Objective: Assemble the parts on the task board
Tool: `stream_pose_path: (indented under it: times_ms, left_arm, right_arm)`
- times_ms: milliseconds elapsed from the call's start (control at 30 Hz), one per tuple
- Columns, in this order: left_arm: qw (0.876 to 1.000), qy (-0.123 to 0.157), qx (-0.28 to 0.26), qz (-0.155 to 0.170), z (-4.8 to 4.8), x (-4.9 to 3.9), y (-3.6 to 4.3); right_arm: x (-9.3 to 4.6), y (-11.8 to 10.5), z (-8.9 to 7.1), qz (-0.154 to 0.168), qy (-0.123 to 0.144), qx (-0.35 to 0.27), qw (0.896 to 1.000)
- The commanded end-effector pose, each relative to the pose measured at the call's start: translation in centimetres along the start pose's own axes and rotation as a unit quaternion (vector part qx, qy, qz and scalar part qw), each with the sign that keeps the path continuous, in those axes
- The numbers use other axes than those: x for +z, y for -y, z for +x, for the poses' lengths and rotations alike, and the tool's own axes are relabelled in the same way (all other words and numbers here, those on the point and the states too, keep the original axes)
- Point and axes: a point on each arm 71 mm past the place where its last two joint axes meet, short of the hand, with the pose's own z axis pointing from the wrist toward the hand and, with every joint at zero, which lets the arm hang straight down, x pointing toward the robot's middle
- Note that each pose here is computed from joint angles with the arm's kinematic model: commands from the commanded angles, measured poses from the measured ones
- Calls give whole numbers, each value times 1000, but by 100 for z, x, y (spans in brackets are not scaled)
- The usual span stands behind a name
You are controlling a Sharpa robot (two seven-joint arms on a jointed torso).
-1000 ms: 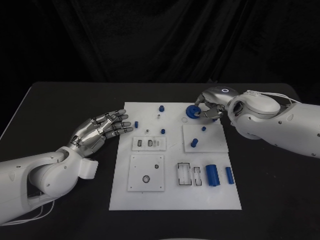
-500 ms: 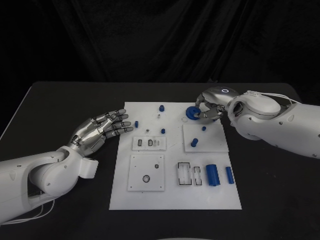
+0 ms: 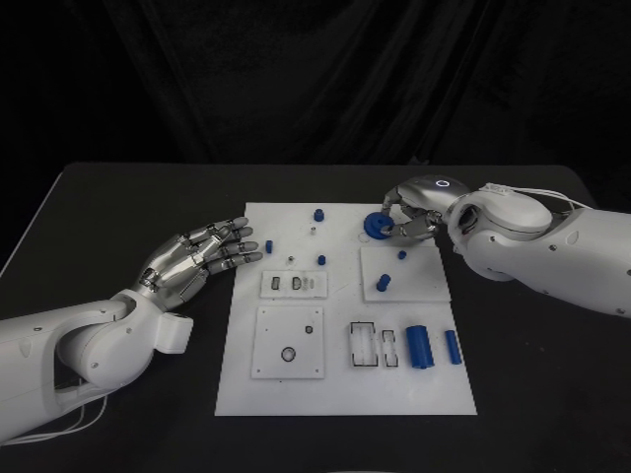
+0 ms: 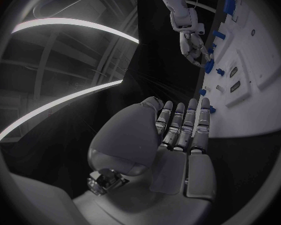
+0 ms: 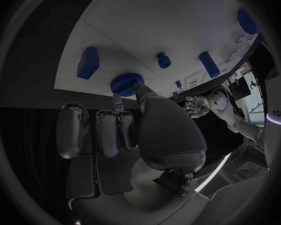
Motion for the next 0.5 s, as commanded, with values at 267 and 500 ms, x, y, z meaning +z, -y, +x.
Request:
stream_pose_path:
  times_ms: [267, 500]
  left_arm:
    - [996, -6, -8, 87, 11, -3, 122]
    - [996, -6, -7, 86, 6, -4, 119]
  right_arm:
    - [-17, 0, 64, 24, -13, -1, 1000]
    - [-15, -23, 63, 21, -10, 1, 1000]
